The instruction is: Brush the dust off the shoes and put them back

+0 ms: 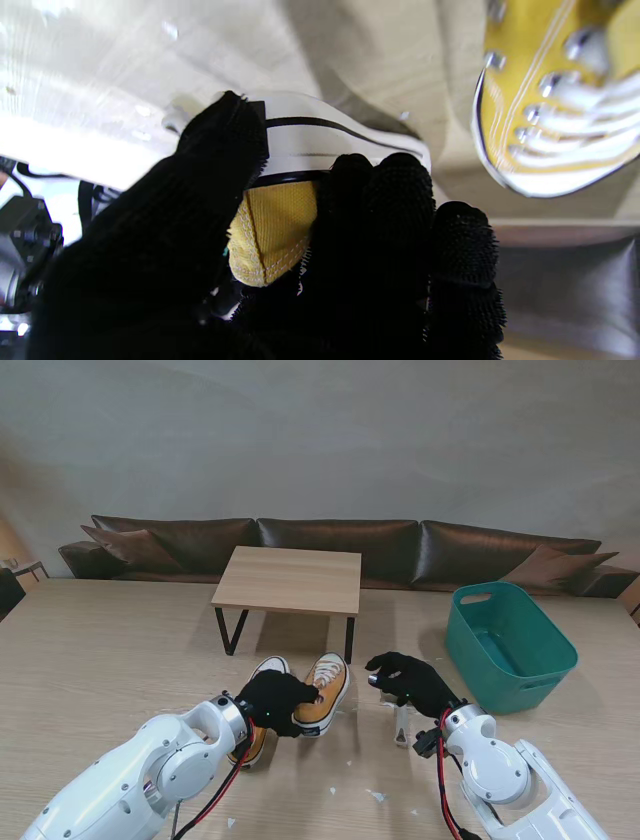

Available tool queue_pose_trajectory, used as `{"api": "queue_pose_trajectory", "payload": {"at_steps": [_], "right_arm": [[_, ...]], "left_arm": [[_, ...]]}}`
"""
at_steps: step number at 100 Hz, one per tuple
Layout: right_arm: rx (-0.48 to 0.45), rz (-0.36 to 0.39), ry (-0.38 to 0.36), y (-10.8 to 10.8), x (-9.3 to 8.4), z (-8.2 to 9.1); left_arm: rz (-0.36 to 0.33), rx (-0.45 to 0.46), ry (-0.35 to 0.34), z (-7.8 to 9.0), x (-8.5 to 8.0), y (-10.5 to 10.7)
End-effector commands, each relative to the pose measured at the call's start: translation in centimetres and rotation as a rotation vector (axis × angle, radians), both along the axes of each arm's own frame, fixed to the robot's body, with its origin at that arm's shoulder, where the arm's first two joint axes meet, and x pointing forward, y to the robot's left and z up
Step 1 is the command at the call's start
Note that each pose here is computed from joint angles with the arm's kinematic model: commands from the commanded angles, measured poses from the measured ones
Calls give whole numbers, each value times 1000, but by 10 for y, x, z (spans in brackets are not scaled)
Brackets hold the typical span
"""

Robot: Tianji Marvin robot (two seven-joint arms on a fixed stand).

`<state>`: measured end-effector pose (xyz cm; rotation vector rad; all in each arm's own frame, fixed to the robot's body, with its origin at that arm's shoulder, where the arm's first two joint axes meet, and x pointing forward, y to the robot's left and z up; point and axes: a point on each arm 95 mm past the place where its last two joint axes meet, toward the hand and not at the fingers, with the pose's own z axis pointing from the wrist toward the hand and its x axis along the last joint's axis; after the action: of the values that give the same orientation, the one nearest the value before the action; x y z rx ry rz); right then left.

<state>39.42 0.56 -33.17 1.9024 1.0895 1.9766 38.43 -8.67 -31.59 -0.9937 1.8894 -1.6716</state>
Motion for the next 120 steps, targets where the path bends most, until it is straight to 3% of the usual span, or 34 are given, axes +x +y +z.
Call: {"api": "queue_pose_trajectory", "payload": {"at_steps": [1, 32, 55, 92, 109, 120], "right_arm": [[1, 13, 16, 3, -2, -3], [1, 16, 23, 3, -2, -4], [3, 16, 30, 4, -2, -5], [5, 20, 36, 5, -2, -6], [5, 23, 35, 5, -2, -7], [2, 26, 32, 6, -3, -7]], "left_arm": [[-5, 40, 34, -10, -7, 2], [25, 71, 90, -26, -28, 9], [36, 62, 105, -27, -33, 11], [9, 75, 41, -3, -41, 17], [41, 39, -37, 18, -37, 27], [84, -16, -47, 28, -34, 38]]}}
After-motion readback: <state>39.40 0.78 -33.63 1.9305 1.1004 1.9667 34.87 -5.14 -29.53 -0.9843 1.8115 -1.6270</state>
